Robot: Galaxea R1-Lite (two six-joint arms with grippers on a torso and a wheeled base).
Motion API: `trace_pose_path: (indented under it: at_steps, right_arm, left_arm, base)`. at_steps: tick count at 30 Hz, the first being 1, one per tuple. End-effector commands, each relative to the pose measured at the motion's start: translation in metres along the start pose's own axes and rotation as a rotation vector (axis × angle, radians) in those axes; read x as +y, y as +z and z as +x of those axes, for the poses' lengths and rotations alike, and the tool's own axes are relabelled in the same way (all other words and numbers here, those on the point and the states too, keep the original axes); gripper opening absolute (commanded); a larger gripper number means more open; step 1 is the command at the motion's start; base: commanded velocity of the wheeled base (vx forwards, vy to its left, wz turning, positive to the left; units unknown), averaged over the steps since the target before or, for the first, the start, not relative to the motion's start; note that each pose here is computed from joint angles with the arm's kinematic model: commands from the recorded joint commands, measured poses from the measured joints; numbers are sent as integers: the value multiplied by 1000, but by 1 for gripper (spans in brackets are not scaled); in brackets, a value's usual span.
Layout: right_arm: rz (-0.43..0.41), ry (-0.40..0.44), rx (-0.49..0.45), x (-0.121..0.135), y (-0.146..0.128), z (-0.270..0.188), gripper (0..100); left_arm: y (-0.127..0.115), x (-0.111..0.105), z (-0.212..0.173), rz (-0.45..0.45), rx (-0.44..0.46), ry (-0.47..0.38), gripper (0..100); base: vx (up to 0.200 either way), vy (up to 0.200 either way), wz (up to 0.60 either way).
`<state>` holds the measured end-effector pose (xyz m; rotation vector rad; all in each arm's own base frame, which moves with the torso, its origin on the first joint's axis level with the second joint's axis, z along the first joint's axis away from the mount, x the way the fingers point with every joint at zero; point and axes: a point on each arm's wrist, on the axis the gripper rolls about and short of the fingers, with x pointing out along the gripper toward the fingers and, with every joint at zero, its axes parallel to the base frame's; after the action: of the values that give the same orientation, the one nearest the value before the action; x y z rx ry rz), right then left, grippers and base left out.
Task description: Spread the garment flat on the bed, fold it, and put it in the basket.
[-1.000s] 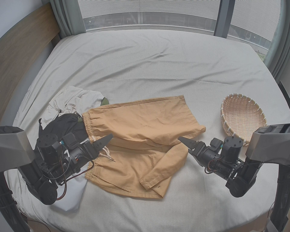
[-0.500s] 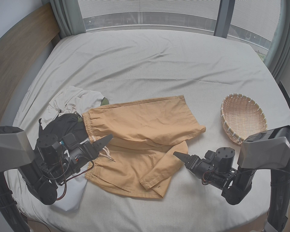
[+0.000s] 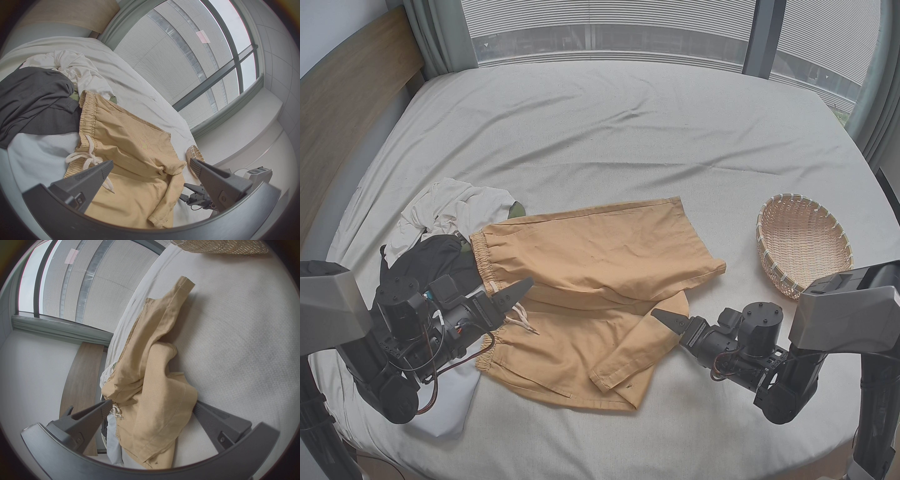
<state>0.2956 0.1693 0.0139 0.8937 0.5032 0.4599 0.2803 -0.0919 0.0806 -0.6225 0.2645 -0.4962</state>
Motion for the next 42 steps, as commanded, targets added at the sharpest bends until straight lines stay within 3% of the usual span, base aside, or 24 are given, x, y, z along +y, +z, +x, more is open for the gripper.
trace_pose_path:
  at_steps: [1, 15, 20, 26, 42]
  right_arm:
    - [-1, 7, -21, 5, 5, -4, 0]
    - [-39, 29, -126, 29, 26, -29, 0]
    - [-124, -11, -186, 18, 45, -31, 0]
    - [-130, -45, -243, 2, 68, -34, 0]
    - [-194, -33, -204, -33, 98, -33, 0]
  left_arm:
    - [0, 0, 0, -1, 0, 1, 100]
    - [-1, 0, 0, 0, 3, 1, 100]
    - [-2, 0, 0, -2, 6, 0, 100]
    - [-2, 0, 0, -2, 6, 0, 100]
    - [-7, 5, 0, -10, 29, 19, 100]
  base:
    - [0, 0, 0]
    - [0, 0, 0]
    - [0, 0, 0]
    - [0, 0, 0]
    - [0, 0, 0]
